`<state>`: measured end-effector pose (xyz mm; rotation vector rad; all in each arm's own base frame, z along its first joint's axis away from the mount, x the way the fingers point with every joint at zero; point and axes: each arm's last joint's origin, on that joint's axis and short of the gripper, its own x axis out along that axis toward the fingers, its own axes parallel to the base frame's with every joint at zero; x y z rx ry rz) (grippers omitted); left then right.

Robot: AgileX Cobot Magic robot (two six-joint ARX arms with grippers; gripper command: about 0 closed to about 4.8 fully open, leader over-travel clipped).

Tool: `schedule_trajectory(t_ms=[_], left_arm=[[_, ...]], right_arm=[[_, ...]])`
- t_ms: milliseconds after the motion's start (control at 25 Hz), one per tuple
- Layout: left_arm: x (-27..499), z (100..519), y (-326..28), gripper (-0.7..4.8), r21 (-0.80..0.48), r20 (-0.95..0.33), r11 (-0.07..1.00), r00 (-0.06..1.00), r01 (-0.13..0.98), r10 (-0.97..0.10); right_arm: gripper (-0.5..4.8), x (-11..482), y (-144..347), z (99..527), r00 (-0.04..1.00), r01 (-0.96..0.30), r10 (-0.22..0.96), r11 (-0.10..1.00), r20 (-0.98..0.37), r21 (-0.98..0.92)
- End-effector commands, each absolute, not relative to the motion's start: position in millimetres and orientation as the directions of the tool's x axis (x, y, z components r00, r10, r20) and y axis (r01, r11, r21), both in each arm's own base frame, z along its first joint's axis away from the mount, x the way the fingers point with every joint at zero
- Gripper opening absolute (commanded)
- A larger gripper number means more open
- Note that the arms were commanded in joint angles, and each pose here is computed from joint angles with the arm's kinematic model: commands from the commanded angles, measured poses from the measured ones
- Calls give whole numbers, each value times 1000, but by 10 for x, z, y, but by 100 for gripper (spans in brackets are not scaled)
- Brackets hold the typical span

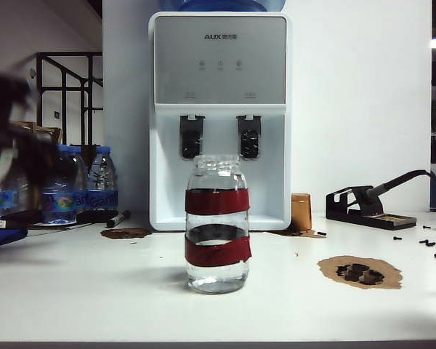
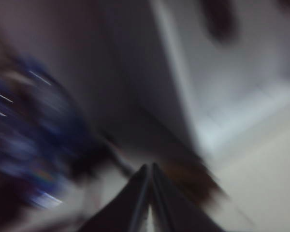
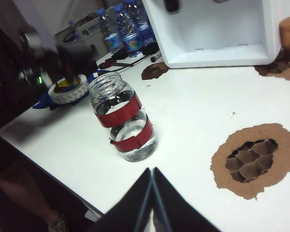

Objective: Pick up the water bottle with two loops of red belts, then reach the front water dispenser and gently press the gray-black baffle horizontally to get a little water.

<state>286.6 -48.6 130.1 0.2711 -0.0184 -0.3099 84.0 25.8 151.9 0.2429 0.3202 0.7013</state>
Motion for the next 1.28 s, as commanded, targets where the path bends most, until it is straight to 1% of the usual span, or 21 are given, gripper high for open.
schedule_trajectory(t_ms=[40, 120, 160, 240, 360, 520, 600, 720, 760, 800, 840, 960, 1000, 1080, 1160, 1280], left_arm=[[2866, 1644, -372, -4, 238, 164, 969, 986, -68, 29], [2810, 1801, -327, -5, 207, 214, 957, 964, -205, 160], [2744, 1944, -289, -5, 202, 259, 939, 939, -280, 225], [2646, 2070, -248, -4, 198, 293, 932, 926, -303, 239], [2433, 2220, -204, -5, 199, 295, 931, 924, -307, 242], [2162, 2304, -163, -5, 228, 239, 932, 944, -282, 227], [2040, 2313, -154, -5, 250, 187, 936, 961, -249, 206], [1917, 2307, -144, -5, 228, 91, 953, 979, -200, 184], [1839, 2300, -148, -4, 191, 33, 972, 990, -139, 135], [1809, 2293, -152, -4, 167, 9, 980, 994, -112, 112], [1760, 2266, -160, -4, 126, -43, 990, 997, -57, 63], [1707, 2181, -176, -4, 107, -149, 994, 989, 30, -14], [1685, 2109, -179, -4, 110, -215, 992, 976, 56, -31], [1672, 2051, -171, -4, 118, -227, 992, 974, 45, -17], [1658, 2009, -101, -5, 143, -130, 990, 991, -10, 29], [1639, 1947, -36, -5, 159, -114, 987, 992, -27, 45]], right_arm=[[-2, 840, 262, 1539, 714, -615, 673, 734, -192, 288], [-2, 840, 262, 1538, 714, -614, 673, 735, -193, 288], [-2, 841, 261, 1537, 716, -612, 670, 737, -193, 287], [-2, 841, 260, 1539, 719, -612, 668, 740, -193, 280], [-2, 841, 260, 1539, 719, -616, 668, 740, -193, 269], [-2, 842, 258, 1537, 721, -616, 665, 744, -194, 260], [-2, 842, 258, 1539, 721, -616, 665, 743, -194, 260], [-2, 844, 251, 1537, 727, -610, 659, 749, -194, 260], [-2, 848, 238, 1539, 736, -599, 649, 757, -193, 261], [-2, 850, 231, 1537, 741, -592, 643, 762, -194, 262], [-1, 854, 217, 1537, 752, -580, 631, 771, -194, 262], [-1, 855, 211, 1537, 757, -574, 625, 776, -194, 262], [-1, 855, 211, 1539, 757, -574, 625, 776, -194, 262], [-1, 855, 211, 1539, 757, -574, 624, 776, -194, 261], [-2, 855, 211, 1537, 757, -573, 624, 776, -194, 262], [-2, 855, 211, 1537, 757, -573, 624, 776, -194, 262]])
